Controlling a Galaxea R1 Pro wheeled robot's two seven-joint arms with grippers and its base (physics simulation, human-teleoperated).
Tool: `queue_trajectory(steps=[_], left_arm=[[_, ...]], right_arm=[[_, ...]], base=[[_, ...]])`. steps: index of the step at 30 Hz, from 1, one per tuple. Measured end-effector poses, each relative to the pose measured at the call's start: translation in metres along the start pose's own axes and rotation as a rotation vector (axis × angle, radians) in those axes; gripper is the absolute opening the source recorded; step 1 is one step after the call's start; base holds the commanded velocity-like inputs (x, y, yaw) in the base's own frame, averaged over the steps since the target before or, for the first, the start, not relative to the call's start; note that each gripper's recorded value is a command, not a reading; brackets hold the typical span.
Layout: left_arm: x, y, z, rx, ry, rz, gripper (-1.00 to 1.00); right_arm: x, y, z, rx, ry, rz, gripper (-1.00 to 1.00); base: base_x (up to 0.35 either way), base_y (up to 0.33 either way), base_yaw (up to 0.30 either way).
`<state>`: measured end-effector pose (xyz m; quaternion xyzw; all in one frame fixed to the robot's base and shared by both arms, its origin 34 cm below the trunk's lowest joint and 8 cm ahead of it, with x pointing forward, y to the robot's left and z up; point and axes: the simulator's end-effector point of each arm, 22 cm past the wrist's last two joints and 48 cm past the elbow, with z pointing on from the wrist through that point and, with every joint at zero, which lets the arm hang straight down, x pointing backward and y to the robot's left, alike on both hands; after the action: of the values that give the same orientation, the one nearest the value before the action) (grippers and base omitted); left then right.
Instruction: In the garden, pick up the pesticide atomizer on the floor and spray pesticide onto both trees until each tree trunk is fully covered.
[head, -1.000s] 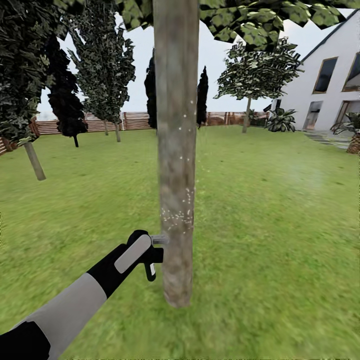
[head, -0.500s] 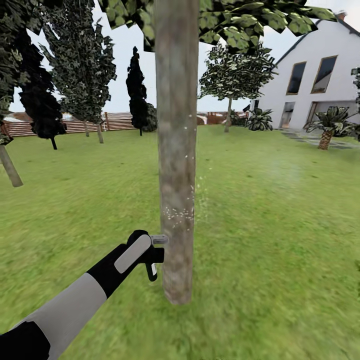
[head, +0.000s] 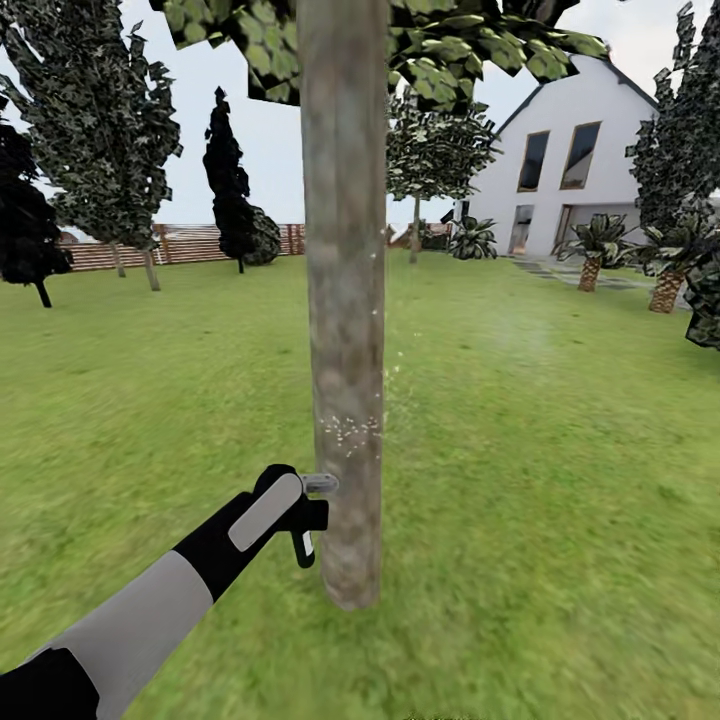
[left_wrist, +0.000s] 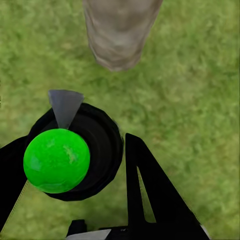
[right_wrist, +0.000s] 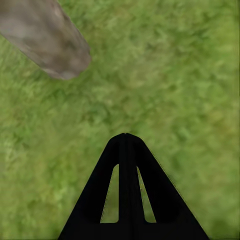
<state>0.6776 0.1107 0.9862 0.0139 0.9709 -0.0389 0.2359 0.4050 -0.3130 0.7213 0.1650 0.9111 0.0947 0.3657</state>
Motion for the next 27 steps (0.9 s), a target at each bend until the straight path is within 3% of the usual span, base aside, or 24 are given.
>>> queue_trajectory(steps=[9,17,23,24,27], left_arm=[[-0.0007,0.0002,0.0,-0.001,-0.005,-0.005,-1.0],[-0.003,0.0002,0.0006,-0.001,-0.017,-0.019,-1.0],[-0.0057,-0.0004,-0.0023,0.001,-0.022,-0.018,-1.0],[-0.005,-0.0003,-0.0031,0.002,-0.015,-0.012,-1.0],[0.0006,0.005,-0.0093,-0.029,0.031,0.061,-1.0]], right_arm=[[-0.0004,0.0004,0.0,-0.002,-0.001,0.0,-1.0],[-0.0006,0.0001,0.0,-0.001,-0.003,0.002,-1.0],[-0.0004,0.0002,0.0,-0.001,-0.001,0.0,-1.0],[0.0001,0.0007,0.0001,-0.001,0.0,0.0,-1.0],[0.0019,0.0012,0.0001,-0.002,0.004,0.0,-1.0]], base=[[0.0,0.165,-0.073],[0.0,0.315,-0.231],[0.0,0.07,-0.045],[0.0,0.005,-0.003],[0.0,0.002,-0.002]])
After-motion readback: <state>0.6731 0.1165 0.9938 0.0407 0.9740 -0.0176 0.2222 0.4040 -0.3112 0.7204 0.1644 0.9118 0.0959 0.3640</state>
